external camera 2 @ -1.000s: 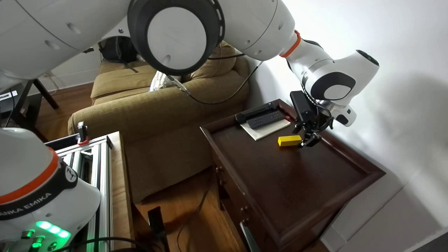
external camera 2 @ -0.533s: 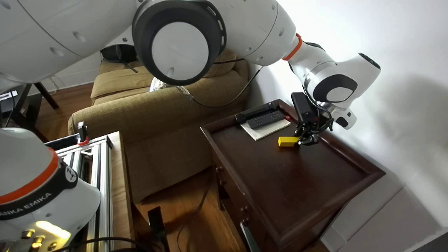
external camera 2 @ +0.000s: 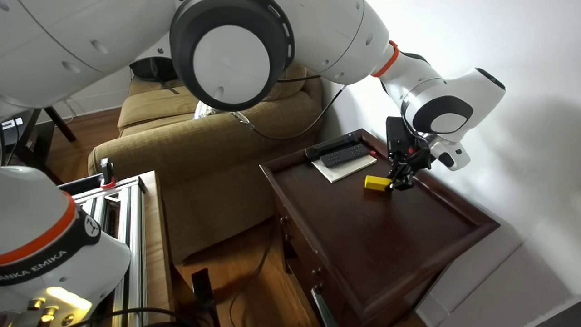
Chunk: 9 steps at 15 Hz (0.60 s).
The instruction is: Place the yellow block upright
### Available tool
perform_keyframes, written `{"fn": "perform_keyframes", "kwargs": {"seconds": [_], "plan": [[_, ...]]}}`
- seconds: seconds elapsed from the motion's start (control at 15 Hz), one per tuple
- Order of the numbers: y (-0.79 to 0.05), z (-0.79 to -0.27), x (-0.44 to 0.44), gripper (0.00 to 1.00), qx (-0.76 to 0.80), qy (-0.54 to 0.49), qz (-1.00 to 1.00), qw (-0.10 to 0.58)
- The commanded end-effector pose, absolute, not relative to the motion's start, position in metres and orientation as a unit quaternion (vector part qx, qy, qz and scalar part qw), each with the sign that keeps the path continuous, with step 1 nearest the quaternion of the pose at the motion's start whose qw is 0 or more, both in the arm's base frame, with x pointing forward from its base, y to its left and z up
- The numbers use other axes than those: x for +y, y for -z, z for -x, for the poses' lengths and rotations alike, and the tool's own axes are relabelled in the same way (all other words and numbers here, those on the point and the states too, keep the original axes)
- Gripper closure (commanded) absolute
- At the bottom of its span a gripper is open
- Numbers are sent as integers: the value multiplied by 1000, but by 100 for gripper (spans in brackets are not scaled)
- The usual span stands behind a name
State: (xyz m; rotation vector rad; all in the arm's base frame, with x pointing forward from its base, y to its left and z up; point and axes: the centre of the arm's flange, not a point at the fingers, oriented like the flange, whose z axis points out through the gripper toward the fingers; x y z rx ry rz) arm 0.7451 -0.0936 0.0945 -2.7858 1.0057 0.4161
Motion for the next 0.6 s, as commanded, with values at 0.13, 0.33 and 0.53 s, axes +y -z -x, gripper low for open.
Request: {"fn": "perform_keyframes", "kwargs": {"seconds": [0.13,0.33,0.53], "plan": [[-118,-735,-89,92,384,-84,918,41],[-127,-735,-85,92,401,-45,915,23],[-134,-733,-80,92,419,-12,908,12]]}}
